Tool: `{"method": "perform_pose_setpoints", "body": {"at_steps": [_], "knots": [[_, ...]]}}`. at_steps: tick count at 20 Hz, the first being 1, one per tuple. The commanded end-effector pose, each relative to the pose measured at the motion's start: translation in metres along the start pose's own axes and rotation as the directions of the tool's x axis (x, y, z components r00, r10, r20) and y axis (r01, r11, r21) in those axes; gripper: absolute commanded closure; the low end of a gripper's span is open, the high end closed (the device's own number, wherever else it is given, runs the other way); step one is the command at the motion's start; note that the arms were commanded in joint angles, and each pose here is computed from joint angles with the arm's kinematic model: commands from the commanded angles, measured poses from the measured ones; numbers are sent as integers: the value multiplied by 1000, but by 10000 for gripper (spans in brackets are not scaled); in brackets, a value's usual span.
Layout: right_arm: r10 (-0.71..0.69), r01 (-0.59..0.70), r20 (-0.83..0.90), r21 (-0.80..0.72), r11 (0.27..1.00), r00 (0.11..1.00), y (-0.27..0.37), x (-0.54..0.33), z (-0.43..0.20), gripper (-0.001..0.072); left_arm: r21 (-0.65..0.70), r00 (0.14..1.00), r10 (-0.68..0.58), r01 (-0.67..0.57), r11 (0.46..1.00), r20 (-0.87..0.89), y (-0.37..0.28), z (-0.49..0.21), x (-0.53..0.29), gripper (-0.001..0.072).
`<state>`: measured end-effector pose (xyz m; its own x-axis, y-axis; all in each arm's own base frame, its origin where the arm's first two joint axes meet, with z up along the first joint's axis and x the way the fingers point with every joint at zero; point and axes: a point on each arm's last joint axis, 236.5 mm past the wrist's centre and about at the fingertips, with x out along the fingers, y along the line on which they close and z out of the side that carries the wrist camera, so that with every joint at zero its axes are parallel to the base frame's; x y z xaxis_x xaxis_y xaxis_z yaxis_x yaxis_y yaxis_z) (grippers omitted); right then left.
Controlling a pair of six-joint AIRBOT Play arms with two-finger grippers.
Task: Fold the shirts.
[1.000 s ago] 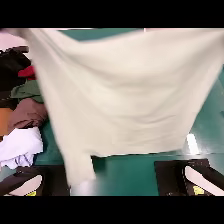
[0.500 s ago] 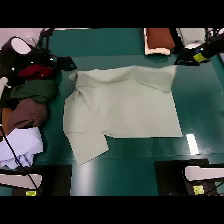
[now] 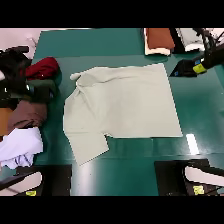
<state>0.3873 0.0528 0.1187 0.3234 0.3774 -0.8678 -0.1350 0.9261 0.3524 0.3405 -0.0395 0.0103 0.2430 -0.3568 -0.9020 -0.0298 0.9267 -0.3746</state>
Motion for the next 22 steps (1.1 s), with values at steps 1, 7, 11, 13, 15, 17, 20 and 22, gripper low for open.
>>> {"method": "perform_pose_setpoints", "body": {"at_steps": [1, 7, 11, 13, 15, 17, 20, 22], "knots": [[51, -51, 35, -9, 999, 998, 22, 3, -24, 336, -89, 992, -4, -8, 996, -130, 17, -95, 35, 108], [54, -52, 67, -25, 998, 996, 32, 0, -37, 336, -105, 988, -75, 61, 993, -134, -2, -125, 72, 108], [55, -54, 50, -26, 998, 997, 32, 0, -41, 337, -77, 992, -80, 73, 994, -93, -30, -121, 88, 111], [47, -47, 29, -2, 999, 998, 24, -3, -46, 337, -75, 993, -88, 82, 994, -73, -34, -113, 85, 560], [12, -11, -14, 55, 998, 1000, -1, -7, -60, 336, -46, 995, -89, 87, 995, -52, -39, -99, 75, 683], [-67, 80, -85, 158, 984, 994, -46, -4, -97, 337, -5, 994, -104, 104, 995, -30, -50, -85, 61, 683], [-133, 212, -219, 391, 896, 967, -118, 10, -184, 174, 49, 993, -117, 117, 992, -8, -59, -71, 48, 682], [-47, 198, -270, 565, 801, 962, -134, 27, -237, 119, 55, 993, -118, 117, 992, 7, -60, -67, 47, 683]]}}
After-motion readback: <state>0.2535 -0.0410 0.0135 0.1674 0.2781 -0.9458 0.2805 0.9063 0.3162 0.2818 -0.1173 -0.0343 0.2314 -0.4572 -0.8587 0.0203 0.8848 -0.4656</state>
